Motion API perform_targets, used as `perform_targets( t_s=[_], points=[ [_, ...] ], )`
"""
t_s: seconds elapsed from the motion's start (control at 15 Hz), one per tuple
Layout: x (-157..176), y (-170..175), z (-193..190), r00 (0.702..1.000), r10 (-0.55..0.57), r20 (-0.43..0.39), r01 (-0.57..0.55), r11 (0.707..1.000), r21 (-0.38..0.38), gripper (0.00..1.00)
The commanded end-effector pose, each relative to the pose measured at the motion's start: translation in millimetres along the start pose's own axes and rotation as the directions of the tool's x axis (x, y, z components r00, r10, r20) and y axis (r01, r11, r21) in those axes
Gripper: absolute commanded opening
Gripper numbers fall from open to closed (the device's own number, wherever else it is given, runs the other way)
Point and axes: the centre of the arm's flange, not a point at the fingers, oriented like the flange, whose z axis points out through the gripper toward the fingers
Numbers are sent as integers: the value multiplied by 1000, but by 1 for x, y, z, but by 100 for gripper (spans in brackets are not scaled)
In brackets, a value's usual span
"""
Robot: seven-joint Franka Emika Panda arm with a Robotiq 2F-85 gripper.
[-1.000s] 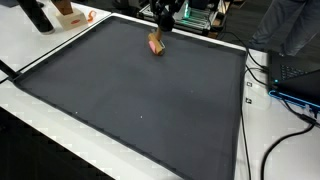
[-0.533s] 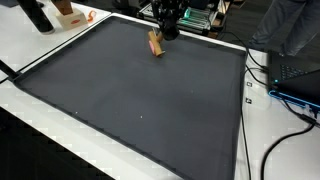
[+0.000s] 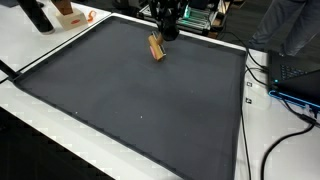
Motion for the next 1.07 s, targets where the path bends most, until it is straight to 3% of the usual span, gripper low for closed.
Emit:
perform_targets(
  t_s=[0.0, 0.27, 0.53, 1.0],
  points=[
    [-4, 2, -9, 991, 13, -130, -9, 999, 35, 23],
    [15, -7, 16, 978, -4, -207, 29, 993, 118, 23],
    [14, -17, 26, 985, -115, -130, 131, 984, 121, 23],
    [-43, -14, 8, 983, -183, 19, 178, 972, 154, 23]
  ],
)
